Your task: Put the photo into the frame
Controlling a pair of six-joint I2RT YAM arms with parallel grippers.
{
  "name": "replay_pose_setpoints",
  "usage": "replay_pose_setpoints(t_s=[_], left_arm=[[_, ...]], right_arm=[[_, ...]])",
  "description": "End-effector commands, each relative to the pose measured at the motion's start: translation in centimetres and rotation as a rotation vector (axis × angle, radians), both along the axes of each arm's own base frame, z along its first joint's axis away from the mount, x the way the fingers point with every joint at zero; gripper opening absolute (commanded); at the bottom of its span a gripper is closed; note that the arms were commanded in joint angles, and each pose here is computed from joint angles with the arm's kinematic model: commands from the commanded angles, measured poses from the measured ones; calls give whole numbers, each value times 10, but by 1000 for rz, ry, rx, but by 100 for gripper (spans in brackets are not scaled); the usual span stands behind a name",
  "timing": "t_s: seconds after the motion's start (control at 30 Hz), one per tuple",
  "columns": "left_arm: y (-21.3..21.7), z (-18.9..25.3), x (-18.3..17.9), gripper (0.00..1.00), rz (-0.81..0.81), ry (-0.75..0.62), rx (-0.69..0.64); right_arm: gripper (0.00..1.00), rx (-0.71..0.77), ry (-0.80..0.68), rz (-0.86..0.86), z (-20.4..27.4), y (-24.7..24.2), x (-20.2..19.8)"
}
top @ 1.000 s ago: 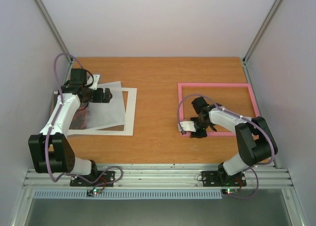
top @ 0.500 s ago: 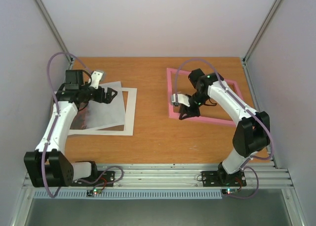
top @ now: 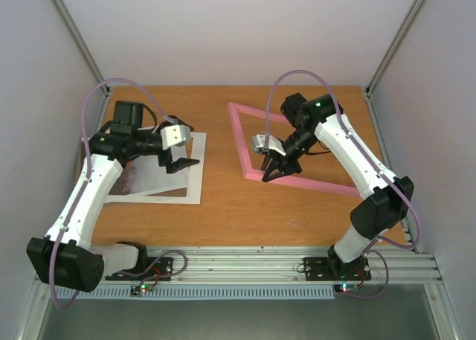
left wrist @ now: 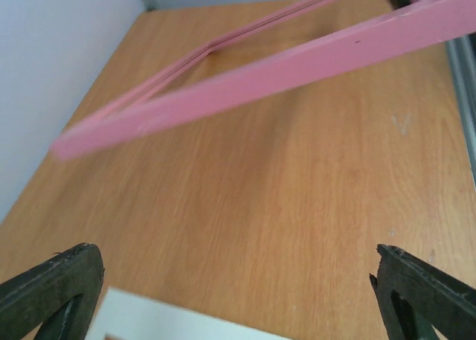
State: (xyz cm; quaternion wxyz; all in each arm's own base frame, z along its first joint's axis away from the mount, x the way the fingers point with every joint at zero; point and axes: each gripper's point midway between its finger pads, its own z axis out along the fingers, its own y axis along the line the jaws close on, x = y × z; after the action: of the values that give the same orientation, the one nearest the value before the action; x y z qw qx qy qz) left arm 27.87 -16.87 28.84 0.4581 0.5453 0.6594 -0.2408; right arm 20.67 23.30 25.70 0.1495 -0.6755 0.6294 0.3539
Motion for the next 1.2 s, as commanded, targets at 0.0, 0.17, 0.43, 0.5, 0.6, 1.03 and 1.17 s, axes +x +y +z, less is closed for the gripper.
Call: replay_pose_setpoints(t_s=[0.0,0.17,0.43,0.5,0.6,1.03,1.17], left_arm=[[-27,5,-23,99,-283,-243,112],[-52,9,-28,90,-383,-395,149],[-82,34,-26,85,-395,-632,90],[-83,40,-27,84,-393,-653,80],[-78,44,-31,79,-376,-661,94],[-71,18,-43,75,-492,-752,236],[-71,12,-48,68,-550,-799,280]], right_arm=[[1,78,38,95,35,5,-44],[1,119,53,130,59,13,-58],[1,131,77,157,66,18,-73],[1,123,90,165,62,18,-77],[1,112,98,168,61,19,-79],[1,73,76,241,57,23,-97],[1,58,75,250,55,22,-102]])
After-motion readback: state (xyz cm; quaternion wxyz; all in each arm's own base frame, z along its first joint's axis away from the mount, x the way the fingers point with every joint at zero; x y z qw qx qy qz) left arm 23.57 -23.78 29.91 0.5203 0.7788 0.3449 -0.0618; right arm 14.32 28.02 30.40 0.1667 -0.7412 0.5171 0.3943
